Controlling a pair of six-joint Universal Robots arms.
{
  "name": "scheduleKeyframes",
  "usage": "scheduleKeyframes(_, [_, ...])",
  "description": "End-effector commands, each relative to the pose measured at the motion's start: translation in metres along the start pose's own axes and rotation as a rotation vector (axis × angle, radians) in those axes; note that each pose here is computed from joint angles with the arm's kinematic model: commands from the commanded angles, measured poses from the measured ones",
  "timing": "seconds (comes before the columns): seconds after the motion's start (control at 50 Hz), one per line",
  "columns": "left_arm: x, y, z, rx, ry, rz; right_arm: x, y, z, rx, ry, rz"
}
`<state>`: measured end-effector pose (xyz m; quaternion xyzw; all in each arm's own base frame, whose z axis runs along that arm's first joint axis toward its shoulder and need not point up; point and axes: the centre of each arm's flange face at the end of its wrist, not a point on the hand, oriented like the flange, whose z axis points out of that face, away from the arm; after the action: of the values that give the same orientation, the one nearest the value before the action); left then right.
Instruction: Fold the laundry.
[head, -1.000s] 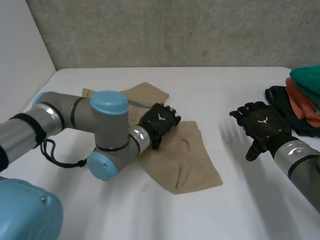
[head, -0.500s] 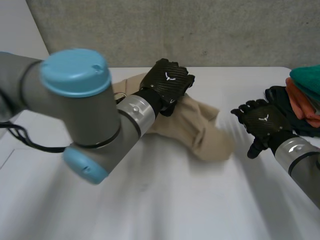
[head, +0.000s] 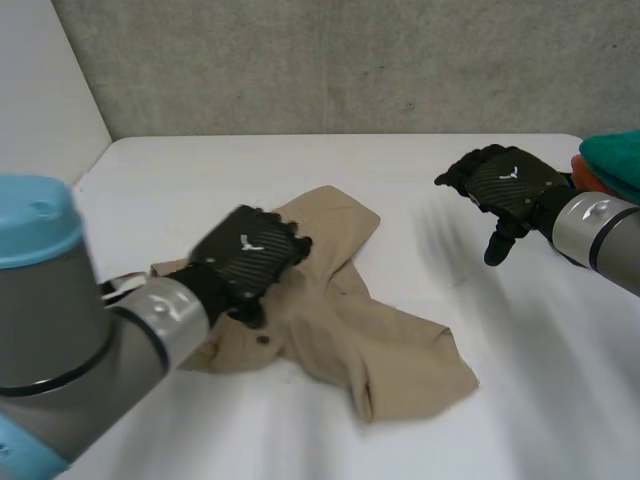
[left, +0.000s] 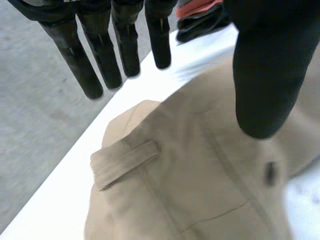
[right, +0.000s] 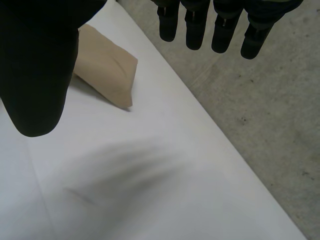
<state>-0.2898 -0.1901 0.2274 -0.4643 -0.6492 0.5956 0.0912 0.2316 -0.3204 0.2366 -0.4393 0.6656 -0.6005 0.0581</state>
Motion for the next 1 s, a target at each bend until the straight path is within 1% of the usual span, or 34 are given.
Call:
scheduleKeyframes(0.02, [-0.027, 0.0, -0.031, 0.018, -0.125, -0.025, -0.01, -0.017, 0.003, 0.044, -0.009, -0.036])
scheduleKeyframes(0.08, [-0.026, 0.002, -0.04, 0.021, -0.139, -0.029, -0.021, -0.018, 0.003, 0.044, -0.033, -0.036])
scheduleKeyframes(0.16, [-0.017, 0.009, -0.044, 0.007, -0.116, -0.043, -0.029, -0.013, 0.0, 0.013, -0.036, -0.027])
scheduleKeyframes(0.28, [-0.012, 0.015, -0.039, 0.017, -0.113, -0.046, -0.038, 0.002, -0.004, -0.053, -0.039, -0.01])
scheduleKeyframes(0.34, [-0.002, 0.024, -0.028, -0.006, -0.078, -0.069, -0.042, 0.011, -0.007, -0.084, -0.047, 0.007])
scheduleKeyframes(0.38, [0.013, 0.033, -0.022, -0.048, -0.023, -0.073, -0.046, 0.017, -0.011, -0.102, -0.055, 0.017])
scheduleKeyframes(0.44, [0.021, 0.039, -0.02, -0.086, -0.015, -0.07, -0.053, 0.023, -0.016, -0.119, -0.065, 0.025])
scheduleKeyframes(0.52, [0.012, 0.043, -0.019, -0.123, -0.117, -0.062, -0.056, 0.025, -0.02, -0.114, -0.06, 0.022])
scheduleKeyframes(0.54, [0.002, 0.04, -0.017, -0.116, -0.185, -0.057, -0.056, 0.024, -0.021, -0.11, -0.058, 0.02])
scheduleKeyframes(0.58, [-0.01, 0.033, -0.013, -0.089, -0.265, -0.048, -0.056, 0.024, -0.021, -0.105, -0.055, 0.018])
scheduleKeyframes(0.6, [-0.022, 0.025, -0.011, -0.059, -0.342, -0.039, -0.055, 0.023, -0.021, -0.101, -0.051, 0.015])
scheduleKeyframes(0.66, [-0.043, 0.009, -0.008, 0.008, -0.45, -0.007, -0.055, 0.022, -0.021, -0.1, -0.048, 0.014])
scheduleKeyframes(0.68, [-0.061, -0.004, -0.006, 0.065, -0.521, 0.03, -0.054, 0.022, -0.021, -0.099, -0.047, 0.013])
scheduleKeyframes(0.74, [-0.094, -0.027, -0.003, 0.171, -0.646, 0.111, -0.052, 0.02, -0.021, -0.094, -0.042, 0.012])
scheduleKeyframes(0.76, [-0.11, -0.041, -0.001, 0.239, -0.705, 0.163, -0.052, 0.02, -0.021, -0.093, -0.041, 0.012])
scheduleKeyframes(0.82, [-0.126, -0.07, 0.0, 0.377, -0.76, 0.24, -0.05, 0.015, -0.023, -0.079, -0.031, 0.017])
scheduleKeyframes(0.84, [-0.129, -0.089, 0.001, 0.47, -0.763, 0.275, -0.05, 0.014, -0.023, -0.077, -0.029, 0.017])
scheduleKeyframes(0.9, [-0.124, -0.112, 0.009, 0.589, -0.71, 0.308, -0.046, 0.014, -0.024, -0.08, -0.011, 0.025])
scheduleKeyframes(0.92, [-0.114, -0.121, 0.018, 0.645, -0.643, 0.306, -0.045, 0.015, -0.025, -0.085, -0.006, 0.029])
scheduleKeyframes(0.96, [-0.1, -0.128, 0.025, 0.694, -0.565, 0.29, -0.044, 0.016, -0.025, -0.091, 0.004, 0.034])
scheduleKeyframes(0.98, [-0.086, -0.134, 0.031, 0.74, -0.481, 0.264, -0.041, 0.017, -0.025, -0.098, 0.014, 0.037])
scheduleKeyframes(1.0, [-0.079, -0.135, 0.034, 0.76, -0.437, 0.248, -0.04, 0.018, -0.025, -0.102, 0.019, 0.039])
